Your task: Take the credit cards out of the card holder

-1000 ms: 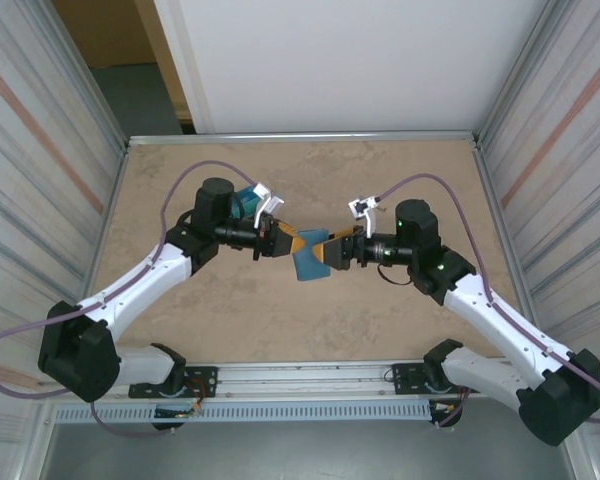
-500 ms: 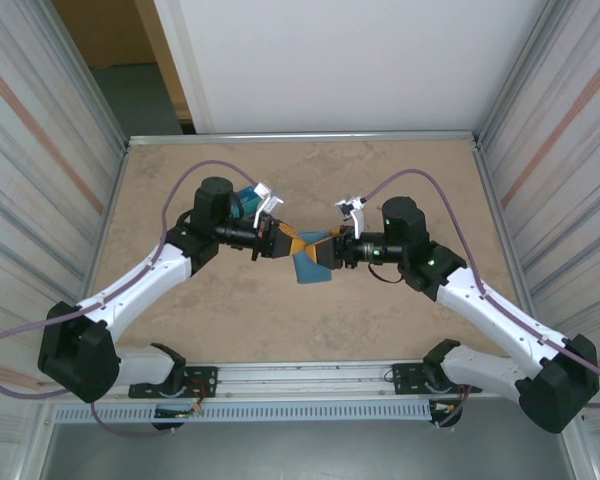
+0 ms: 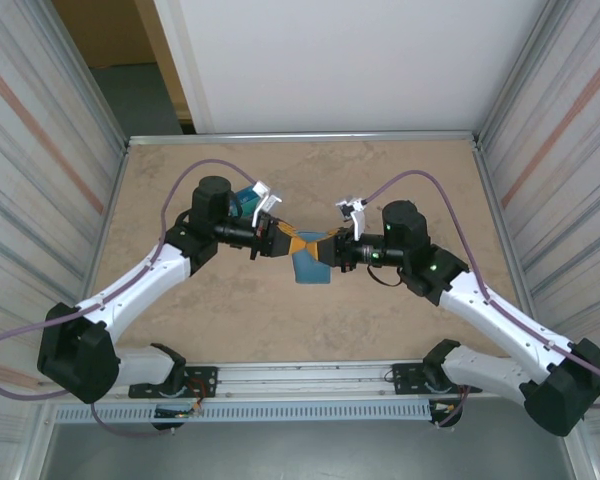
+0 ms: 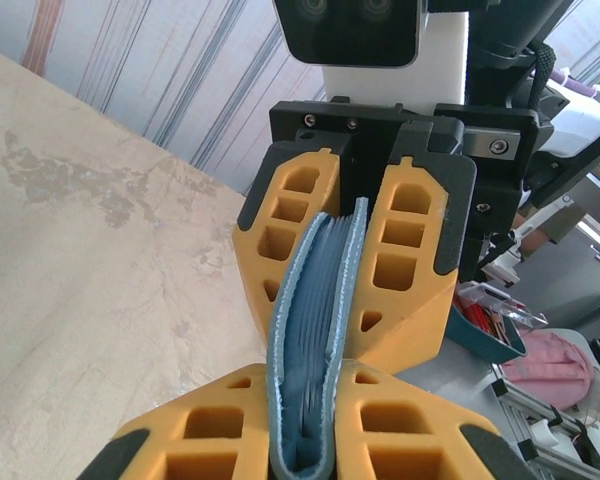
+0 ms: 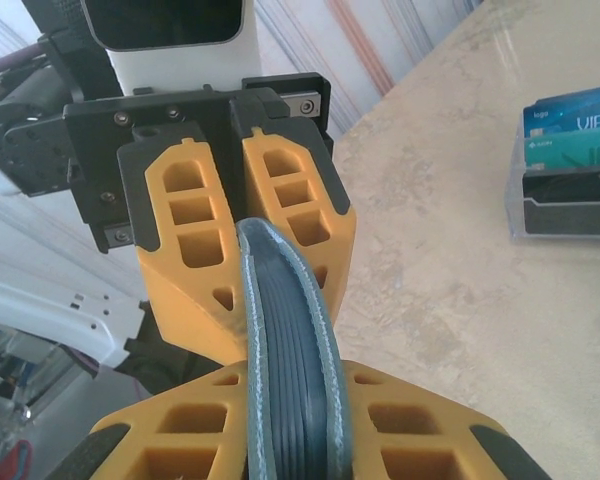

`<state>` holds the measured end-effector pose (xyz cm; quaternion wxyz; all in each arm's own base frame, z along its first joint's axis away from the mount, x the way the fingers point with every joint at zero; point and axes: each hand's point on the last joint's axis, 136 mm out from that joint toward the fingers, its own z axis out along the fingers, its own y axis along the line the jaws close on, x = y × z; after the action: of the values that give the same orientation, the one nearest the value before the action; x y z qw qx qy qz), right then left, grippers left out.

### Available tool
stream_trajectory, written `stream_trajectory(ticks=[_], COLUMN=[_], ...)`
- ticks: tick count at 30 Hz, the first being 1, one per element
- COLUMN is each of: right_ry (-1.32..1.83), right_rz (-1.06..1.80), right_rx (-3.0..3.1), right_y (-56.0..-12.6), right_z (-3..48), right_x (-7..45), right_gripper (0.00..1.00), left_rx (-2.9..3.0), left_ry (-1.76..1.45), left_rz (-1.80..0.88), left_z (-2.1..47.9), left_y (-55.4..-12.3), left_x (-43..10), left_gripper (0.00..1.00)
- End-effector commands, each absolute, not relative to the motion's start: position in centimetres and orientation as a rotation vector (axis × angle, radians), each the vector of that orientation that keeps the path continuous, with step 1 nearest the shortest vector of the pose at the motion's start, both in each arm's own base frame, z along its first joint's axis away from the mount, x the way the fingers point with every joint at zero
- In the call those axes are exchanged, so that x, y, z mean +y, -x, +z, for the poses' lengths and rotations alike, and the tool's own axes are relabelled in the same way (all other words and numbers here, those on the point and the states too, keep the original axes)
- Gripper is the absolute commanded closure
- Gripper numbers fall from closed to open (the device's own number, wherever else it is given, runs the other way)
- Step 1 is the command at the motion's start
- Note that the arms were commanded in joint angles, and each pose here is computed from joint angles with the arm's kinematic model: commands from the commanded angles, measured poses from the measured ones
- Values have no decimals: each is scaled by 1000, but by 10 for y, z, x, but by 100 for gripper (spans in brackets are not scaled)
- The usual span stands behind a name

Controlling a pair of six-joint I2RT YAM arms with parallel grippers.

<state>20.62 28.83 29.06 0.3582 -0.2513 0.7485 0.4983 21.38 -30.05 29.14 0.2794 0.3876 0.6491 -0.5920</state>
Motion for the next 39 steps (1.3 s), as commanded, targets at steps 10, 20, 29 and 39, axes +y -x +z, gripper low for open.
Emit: stream_trajectory(ticks=[10,20,29,39], right_ry=[546,473,413,454], right_rz=[1237,1182,1230,1282], right_rx=[1869,1855,1861,1868], right_y=[-210,-215,-225,-226], right_z=[306,313,316,315], right_x=[275,262,260,270], right_gripper=[100,100,100,100], left_rx=[1720,1820,1814,1769], left_ry=[-941,-855,-923,-911], left_rz=[-1525,-1488,-1496,-1543], left_z=[309,277,255,257], left_y=[-229,-225,-197,-200], left_x=[-297,-286,-313,-319], left_gripper=[50,25,14,29])
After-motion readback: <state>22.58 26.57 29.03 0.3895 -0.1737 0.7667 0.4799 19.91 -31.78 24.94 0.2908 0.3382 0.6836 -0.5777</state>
